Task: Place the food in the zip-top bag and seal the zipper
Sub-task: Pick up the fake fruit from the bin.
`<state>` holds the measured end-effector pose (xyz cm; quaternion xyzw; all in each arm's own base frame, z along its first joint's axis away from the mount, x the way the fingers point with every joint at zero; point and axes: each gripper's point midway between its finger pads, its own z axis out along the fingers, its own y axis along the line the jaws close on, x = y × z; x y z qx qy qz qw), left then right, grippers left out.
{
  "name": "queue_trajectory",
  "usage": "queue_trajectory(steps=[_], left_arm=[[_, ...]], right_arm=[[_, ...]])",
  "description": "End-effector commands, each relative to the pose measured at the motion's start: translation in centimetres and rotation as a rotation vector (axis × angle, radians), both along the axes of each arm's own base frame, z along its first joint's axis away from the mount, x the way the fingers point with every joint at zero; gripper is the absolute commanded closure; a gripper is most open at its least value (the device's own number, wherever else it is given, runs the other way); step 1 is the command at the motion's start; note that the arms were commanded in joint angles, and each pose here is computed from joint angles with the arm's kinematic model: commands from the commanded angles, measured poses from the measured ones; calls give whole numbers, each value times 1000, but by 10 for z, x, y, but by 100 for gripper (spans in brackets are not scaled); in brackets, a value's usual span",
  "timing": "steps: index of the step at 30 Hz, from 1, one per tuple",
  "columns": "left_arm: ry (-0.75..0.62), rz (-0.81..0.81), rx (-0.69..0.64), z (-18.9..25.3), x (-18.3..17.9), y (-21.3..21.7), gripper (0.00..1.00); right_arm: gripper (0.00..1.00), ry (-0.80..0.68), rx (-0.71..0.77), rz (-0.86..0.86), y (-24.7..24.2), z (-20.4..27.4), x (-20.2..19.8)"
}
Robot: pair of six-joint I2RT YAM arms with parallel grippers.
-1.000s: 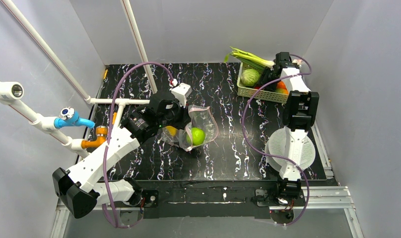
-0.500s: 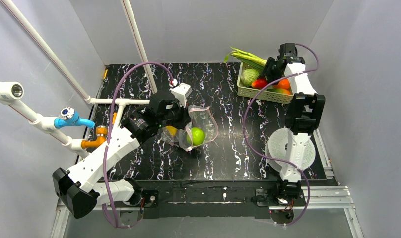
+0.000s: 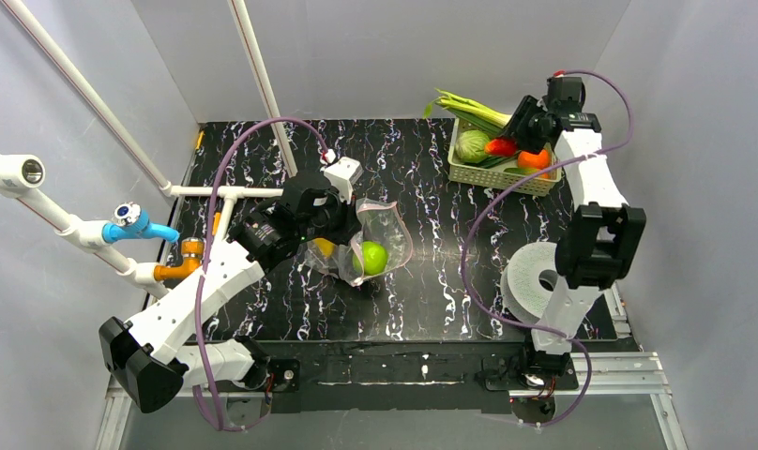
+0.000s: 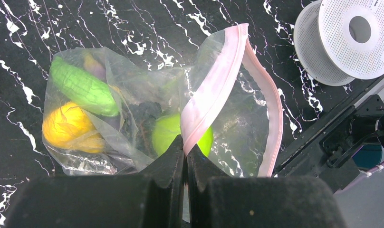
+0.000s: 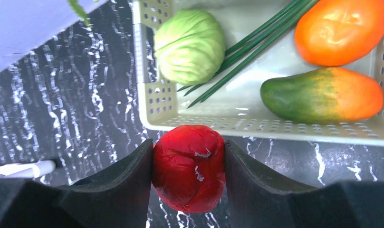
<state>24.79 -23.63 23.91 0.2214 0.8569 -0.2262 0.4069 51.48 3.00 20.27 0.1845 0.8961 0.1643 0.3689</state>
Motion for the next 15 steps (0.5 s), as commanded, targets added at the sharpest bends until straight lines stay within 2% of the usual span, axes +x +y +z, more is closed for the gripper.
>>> queue_trajectory(steps=[1, 15], left_arm=[[4, -2, -11, 0, -1, 0, 100], [12, -4, -24, 0, -3, -2, 100]], right_arm=[[99, -159, 69, 39, 19, 55, -20], [99, -195, 85, 431, 155, 35, -176]])
